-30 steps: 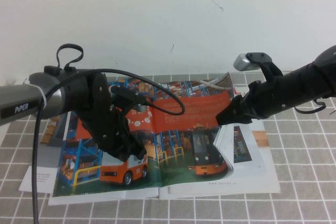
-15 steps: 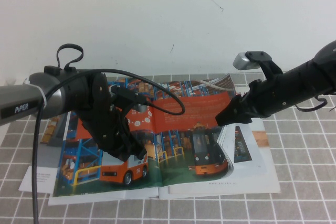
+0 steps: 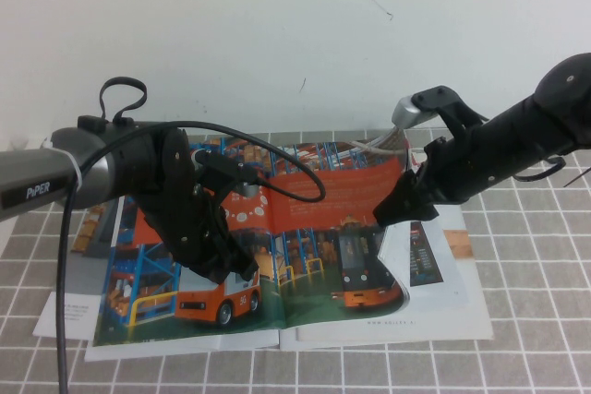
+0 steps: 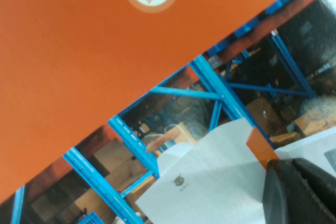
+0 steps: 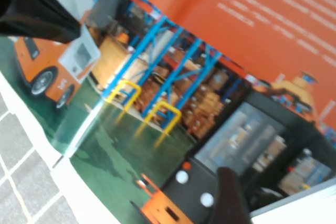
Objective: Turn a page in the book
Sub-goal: Open the closed book
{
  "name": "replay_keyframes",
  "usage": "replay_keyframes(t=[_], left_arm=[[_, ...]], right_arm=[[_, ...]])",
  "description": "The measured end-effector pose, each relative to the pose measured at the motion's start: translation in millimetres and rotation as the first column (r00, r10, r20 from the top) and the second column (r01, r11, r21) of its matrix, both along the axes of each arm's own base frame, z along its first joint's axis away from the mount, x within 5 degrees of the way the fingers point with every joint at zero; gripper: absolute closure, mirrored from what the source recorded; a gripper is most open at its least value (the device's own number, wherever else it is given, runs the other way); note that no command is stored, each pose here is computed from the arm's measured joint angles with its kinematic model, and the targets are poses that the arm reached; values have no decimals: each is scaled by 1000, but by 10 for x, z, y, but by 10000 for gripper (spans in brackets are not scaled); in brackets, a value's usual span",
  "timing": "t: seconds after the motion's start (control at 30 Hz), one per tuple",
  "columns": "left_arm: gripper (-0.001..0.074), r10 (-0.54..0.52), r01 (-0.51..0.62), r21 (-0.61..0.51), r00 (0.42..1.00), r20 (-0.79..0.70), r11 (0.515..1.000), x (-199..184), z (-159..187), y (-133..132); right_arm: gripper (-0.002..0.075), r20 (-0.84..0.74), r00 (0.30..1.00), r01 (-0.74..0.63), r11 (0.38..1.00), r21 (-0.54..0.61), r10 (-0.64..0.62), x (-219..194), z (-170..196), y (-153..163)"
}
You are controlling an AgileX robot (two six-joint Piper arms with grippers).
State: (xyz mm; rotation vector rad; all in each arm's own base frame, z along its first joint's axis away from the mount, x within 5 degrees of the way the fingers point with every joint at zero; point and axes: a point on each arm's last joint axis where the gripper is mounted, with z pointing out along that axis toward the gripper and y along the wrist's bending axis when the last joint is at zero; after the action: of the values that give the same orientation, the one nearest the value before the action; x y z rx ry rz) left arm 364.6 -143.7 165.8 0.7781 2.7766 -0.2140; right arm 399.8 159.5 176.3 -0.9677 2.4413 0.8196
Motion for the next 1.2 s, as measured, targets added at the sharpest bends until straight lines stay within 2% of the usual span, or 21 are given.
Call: replay_keyframes(t=[0.4, 0.9, 1.2], left_arm=[[738, 0, 0, 0, 1000, 1, 1000, 1, 0, 0], [738, -4, 4, -5, 1000, 0, 1000, -1, 1, -5], [738, -69, 68, -139, 998, -2, 988, 40, 129, -154]], right_arm=[[319, 55, 993, -101, 994, -37, 103, -106, -13, 275], [319, 56, 994, -89, 996, 1, 89, -110, 9, 325], [319, 71, 994, -83, 996, -19, 84, -94, 1, 312]])
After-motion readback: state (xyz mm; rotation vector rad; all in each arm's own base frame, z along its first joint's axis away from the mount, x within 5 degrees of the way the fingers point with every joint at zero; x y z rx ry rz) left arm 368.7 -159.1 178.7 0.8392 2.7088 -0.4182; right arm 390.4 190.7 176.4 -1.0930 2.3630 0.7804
